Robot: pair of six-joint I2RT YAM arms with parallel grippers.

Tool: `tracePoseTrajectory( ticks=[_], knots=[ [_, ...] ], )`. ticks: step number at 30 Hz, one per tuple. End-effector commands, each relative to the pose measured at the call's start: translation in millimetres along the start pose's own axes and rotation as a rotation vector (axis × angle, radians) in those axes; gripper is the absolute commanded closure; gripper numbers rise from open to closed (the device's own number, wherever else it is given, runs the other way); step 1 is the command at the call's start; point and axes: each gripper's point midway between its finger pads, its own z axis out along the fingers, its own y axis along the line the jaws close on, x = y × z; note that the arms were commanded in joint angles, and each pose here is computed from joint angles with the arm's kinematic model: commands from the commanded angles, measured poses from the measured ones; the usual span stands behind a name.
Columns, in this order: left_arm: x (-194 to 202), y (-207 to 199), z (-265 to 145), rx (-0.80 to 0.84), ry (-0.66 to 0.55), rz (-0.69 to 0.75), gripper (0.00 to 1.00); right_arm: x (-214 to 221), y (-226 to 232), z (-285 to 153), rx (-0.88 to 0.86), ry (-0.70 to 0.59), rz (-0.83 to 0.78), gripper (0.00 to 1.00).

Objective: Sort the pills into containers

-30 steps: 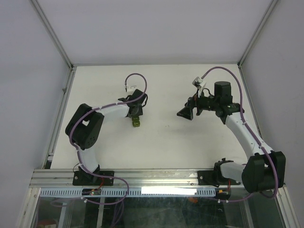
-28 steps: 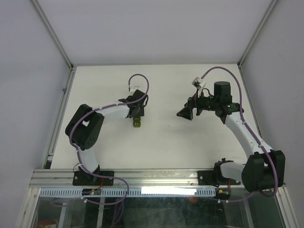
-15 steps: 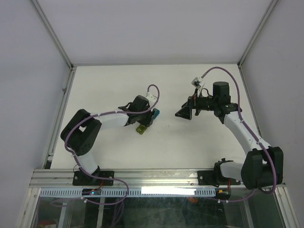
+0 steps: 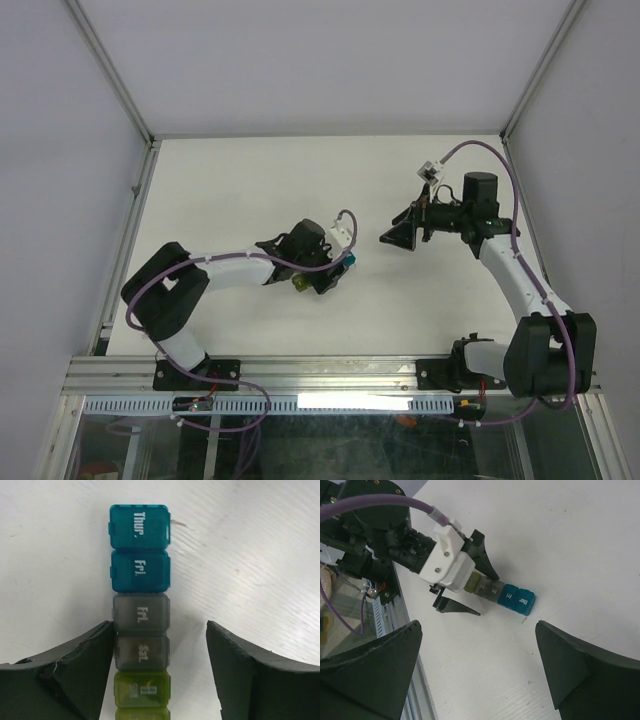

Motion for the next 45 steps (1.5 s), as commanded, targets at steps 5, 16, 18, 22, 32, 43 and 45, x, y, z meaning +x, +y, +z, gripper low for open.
tracePoseTrajectory(
  ticks=[5, 16, 18, 22, 32, 43, 45],
  knots=[
    [-84, -12, -94, -0.04, -0.439, 0.013, 0.12, -3, 23, -11, -0.089, -0.004, -0.273, 0.0],
    [-66, -30, -153, 0.012, -0.649, -0.331, 0.01, 39, 70, -16, -0.303, -0.019, -0.679, 0.0],
    [-54, -23, -144, -0.025, -0.588, -0.411, 0.04, 42, 69, -13, -0.296, 0.002, -0.686, 0.01],
    [-42, -14, -126, -0.077, -0.505, -0.496, 0.18, 53, 61, 0, -0.281, 0.046, -0.626, 0.04],
    [-7, 28, -88, -0.292, -0.354, -0.595, 0.55, 82, 39, 28, -0.227, 0.217, -0.547, 0.1],
    [-8, 58, -81, -0.312, -0.334, -0.65, 0.83, 91, 26, 43, -0.167, 0.297, -0.492, 0.19],
    [2, 58, -77, -0.312, -0.286, -0.666, 0.89, 87, 21, 45, -0.132, 0.305, -0.473, 0.22]
  ],
)
